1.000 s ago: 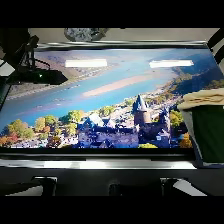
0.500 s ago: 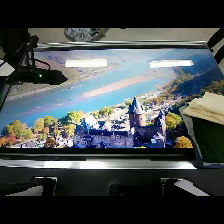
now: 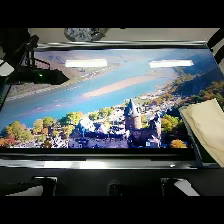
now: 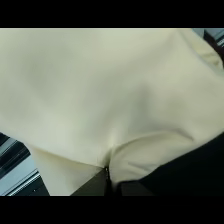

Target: Fold the shirts.

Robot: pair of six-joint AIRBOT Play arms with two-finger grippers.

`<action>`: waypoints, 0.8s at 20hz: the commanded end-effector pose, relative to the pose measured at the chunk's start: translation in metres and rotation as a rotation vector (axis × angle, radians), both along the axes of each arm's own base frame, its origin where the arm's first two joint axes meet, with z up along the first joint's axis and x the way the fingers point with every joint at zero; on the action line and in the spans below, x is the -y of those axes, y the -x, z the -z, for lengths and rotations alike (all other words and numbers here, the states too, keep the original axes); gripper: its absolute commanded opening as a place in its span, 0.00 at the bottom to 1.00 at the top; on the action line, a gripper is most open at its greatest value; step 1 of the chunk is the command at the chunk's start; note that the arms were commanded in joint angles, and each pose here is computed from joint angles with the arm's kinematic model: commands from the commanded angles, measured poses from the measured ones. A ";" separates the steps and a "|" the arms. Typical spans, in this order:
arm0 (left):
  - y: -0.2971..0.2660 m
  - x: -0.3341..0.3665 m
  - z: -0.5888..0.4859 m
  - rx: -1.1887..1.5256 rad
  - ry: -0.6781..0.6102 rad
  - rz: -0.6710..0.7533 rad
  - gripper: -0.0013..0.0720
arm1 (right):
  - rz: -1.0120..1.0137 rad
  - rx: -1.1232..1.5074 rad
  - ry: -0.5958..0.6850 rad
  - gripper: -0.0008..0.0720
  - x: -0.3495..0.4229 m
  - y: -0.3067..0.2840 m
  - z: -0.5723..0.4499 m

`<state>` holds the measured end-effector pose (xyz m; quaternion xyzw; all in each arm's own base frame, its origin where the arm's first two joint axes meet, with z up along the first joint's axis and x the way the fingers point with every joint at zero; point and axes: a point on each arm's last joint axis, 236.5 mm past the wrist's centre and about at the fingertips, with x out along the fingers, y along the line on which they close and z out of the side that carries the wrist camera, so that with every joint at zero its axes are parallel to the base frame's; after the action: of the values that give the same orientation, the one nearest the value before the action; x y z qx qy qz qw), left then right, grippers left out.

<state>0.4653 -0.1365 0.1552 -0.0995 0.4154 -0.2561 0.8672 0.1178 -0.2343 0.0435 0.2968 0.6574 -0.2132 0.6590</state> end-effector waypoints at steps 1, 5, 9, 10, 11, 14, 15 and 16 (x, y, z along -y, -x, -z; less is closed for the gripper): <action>0.003 0.008 -0.005 -0.006 0.042 0.011 0.05 | 0.011 -0.030 -0.001 0.34 -0.004 0.008 0.028; 0.005 0.010 -0.015 0.010 0.051 0.018 0.05 | -0.092 0.015 0.204 0.98 0.042 -0.001 -0.019; -0.012 -0.018 -0.064 0.176 -0.128 -0.024 0.04 | -0.130 0.417 0.868 0.94 0.133 -0.087 -0.217; -0.023 -0.049 -0.078 0.227 -0.284 -0.122 0.04 | -0.227 0.538 1.030 0.93 0.126 -0.120 -0.277; -0.031 -0.083 -0.095 0.275 -0.432 -0.247 0.04 | -0.333 0.627 1.133 0.93 0.105 -0.152 -0.319; -0.037 -0.130 -0.108 0.304 -0.628 -0.421 0.05 | -0.593 0.779 0.926 0.93 -0.006 -0.241 -0.302; -0.031 -0.128 -0.088 0.224 -0.622 -0.410 0.08 | -0.632 0.751 0.687 0.93 -0.059 -0.257 -0.260; -0.016 -0.123 -0.055 0.079 -0.609 -0.386 0.28 | -0.706 0.687 0.504 0.93 -0.106 -0.266 -0.220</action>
<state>0.4960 -0.0429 0.2298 0.0835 0.3555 -0.0297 0.9305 0.3461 -0.2423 0.2996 -0.1044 0.3310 -0.1653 0.9231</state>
